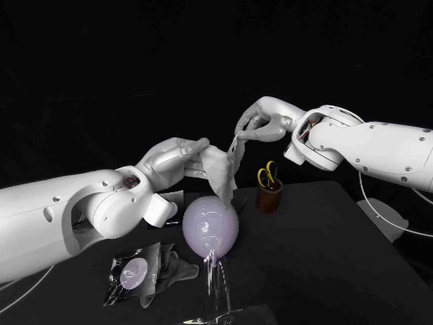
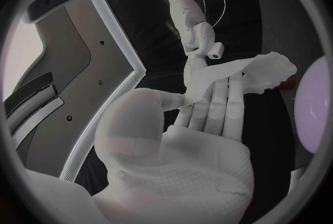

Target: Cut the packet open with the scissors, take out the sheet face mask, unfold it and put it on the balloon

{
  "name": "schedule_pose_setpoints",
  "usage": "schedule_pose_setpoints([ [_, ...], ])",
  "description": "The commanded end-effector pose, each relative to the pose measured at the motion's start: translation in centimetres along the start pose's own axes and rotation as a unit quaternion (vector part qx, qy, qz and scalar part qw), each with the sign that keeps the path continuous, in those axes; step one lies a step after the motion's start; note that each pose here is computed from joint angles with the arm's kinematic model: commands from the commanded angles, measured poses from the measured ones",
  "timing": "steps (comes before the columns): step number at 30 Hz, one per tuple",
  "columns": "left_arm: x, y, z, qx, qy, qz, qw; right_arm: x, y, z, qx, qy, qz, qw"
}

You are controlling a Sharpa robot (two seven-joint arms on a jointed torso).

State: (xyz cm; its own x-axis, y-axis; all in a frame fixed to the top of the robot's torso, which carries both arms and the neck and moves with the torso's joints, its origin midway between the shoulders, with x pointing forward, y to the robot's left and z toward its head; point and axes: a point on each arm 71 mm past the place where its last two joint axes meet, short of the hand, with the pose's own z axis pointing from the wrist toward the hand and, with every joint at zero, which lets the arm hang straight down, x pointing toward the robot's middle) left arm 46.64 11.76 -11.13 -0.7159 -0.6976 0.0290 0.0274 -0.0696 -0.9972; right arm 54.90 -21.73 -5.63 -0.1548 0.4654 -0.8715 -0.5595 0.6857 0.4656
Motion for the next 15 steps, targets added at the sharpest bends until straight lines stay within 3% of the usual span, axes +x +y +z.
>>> schedule_pose_setpoints([
  [1, 0.86, 0.8, 0.02, 0.009, -0.038, -0.041, 0.998, 0.5, 0.3, -0.3, -0.028, 0.033, -0.05, 0.998],
  [6, 2.96, 2.85, -0.14, -0.002, -0.042, -0.071, 0.997, 1.3, 0.4, -0.7, -0.036, 0.065, -0.094, 0.993],
  [15, 5.65, 5.38, -0.98, -0.014, -0.041, -0.097, 0.994, 2.8, 0.0, -1.4, -0.038, 0.107, -0.156, 0.981],
])
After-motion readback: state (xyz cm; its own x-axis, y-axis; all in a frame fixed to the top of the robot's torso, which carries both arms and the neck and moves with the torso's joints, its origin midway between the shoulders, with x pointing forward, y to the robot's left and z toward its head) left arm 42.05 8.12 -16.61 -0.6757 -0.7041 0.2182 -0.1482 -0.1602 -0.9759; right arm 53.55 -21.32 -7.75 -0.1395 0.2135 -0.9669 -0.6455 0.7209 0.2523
